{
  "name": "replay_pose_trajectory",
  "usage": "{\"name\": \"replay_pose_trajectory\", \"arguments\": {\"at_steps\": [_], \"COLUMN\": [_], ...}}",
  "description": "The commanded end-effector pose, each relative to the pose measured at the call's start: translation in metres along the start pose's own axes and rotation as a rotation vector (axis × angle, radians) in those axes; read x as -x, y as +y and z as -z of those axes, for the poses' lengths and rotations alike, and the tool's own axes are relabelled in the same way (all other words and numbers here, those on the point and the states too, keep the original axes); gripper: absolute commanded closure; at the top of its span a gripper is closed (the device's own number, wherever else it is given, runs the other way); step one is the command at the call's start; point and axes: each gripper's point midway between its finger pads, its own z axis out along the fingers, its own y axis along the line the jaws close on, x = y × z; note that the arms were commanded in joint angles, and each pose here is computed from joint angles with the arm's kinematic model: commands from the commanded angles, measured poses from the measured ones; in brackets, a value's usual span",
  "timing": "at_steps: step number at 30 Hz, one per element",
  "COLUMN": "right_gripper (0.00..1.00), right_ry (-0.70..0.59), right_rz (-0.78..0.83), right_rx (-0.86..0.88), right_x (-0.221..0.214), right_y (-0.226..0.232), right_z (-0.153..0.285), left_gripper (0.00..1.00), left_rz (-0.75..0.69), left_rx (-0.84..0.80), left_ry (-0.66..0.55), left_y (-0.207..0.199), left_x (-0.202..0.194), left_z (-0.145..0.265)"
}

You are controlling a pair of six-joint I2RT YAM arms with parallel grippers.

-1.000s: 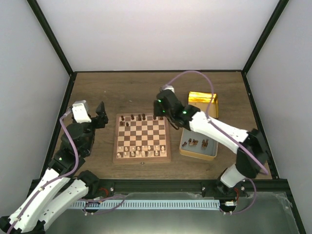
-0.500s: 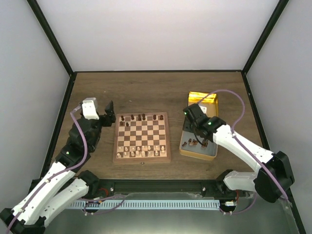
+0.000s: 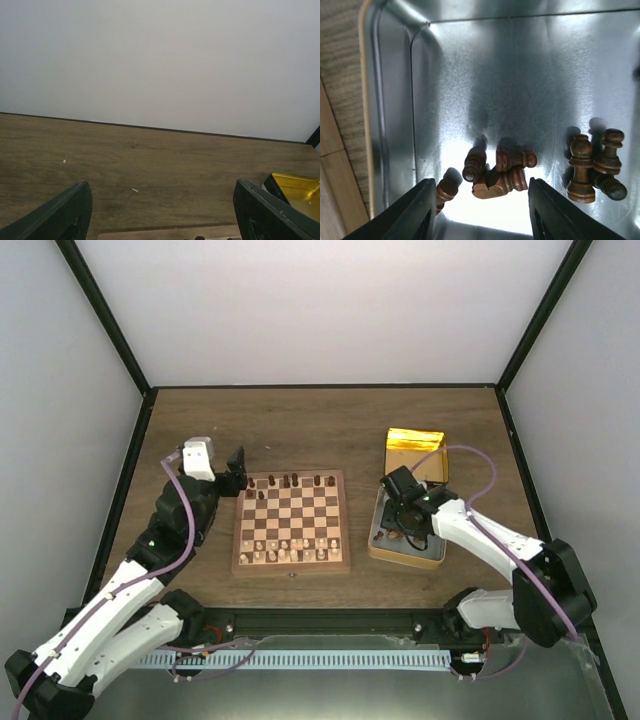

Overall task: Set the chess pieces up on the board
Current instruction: Pick up the chess piece from the storage box, then place the chess piece on the chessboard.

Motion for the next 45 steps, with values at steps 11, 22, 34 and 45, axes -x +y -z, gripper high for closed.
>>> {"name": "replay_pose_trajectory", "arguments": {"at_steps": [11, 22, 34, 45], "right_gripper": [0.74, 0.96, 0.96, 0.95], "right_ry": [0.059, 0.019, -0.134, -0.032], "right_rz": [0.022, 0.037, 0.056, 0.303], "right_rx": [-0.004, -0.05, 0.187, 0.298], "right_x": [-0.007, 0.006, 0.056, 0.047], "right_y": [0.006, 0.005, 0.059, 0.162], "right_z": [-0.031, -0.035, 0.025, 0.011], "left_gripper": [0.21, 0.21, 0.21, 0.21], "left_rz": [0.007, 0.009, 0.014, 0.008], "left_rx": [-0.014, -0.016, 0.018, 0.044], "left_ry": [-0.019, -0.022, -0.054, -0.073], "left_y": [-0.005, -0.005, 0.004, 0.012], "left_x": [0.006, 0.007, 0.016, 0.02], "left_z": [-0.006, -0.003, 0.005, 0.013]}}
